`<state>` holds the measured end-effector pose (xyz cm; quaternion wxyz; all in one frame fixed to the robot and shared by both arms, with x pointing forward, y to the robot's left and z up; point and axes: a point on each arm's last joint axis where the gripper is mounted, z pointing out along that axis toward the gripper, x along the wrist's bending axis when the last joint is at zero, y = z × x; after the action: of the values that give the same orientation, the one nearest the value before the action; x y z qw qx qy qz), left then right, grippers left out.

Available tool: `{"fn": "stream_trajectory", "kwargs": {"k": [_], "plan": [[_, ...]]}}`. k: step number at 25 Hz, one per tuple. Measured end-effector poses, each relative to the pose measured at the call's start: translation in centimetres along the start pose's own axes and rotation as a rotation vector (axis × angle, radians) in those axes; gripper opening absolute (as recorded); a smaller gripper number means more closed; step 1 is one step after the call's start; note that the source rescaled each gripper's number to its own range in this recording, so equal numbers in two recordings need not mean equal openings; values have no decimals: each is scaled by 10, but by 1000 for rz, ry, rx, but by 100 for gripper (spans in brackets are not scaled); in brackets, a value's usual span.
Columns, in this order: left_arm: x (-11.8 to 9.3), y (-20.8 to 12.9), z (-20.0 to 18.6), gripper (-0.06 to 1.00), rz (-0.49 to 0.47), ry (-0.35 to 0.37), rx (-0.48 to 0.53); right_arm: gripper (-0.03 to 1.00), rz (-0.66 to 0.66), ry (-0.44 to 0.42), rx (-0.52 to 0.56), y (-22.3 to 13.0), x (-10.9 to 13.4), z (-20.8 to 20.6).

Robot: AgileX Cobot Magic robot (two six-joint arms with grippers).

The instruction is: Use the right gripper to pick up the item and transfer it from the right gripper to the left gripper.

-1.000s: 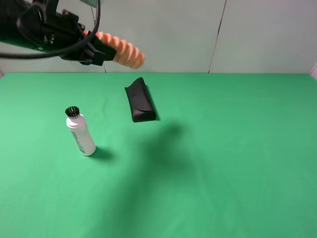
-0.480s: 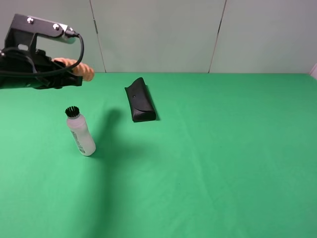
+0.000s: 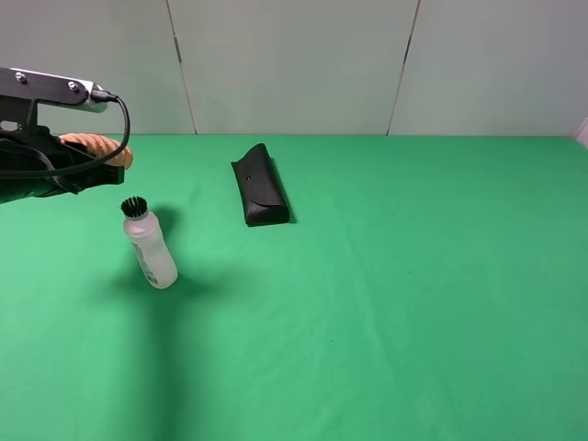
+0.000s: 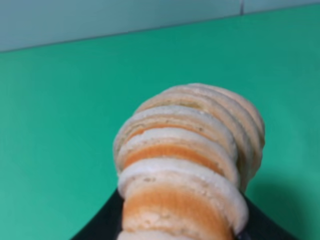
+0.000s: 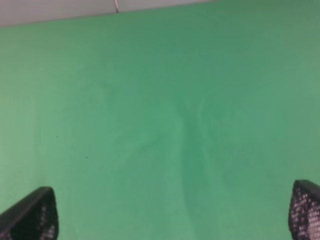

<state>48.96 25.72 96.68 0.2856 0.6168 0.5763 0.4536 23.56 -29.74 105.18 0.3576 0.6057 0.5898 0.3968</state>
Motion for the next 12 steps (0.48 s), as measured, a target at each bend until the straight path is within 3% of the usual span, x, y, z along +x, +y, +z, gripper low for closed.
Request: {"fn": "stream_trajectory", "kwargs": {"k": [6,12], "plan": [[17,3,7,2,42,18,-39,100,0,0,0,0,0,0],[29,-7,23,1,-28,18,-22,100,0,0,0,0,0,0]]}}
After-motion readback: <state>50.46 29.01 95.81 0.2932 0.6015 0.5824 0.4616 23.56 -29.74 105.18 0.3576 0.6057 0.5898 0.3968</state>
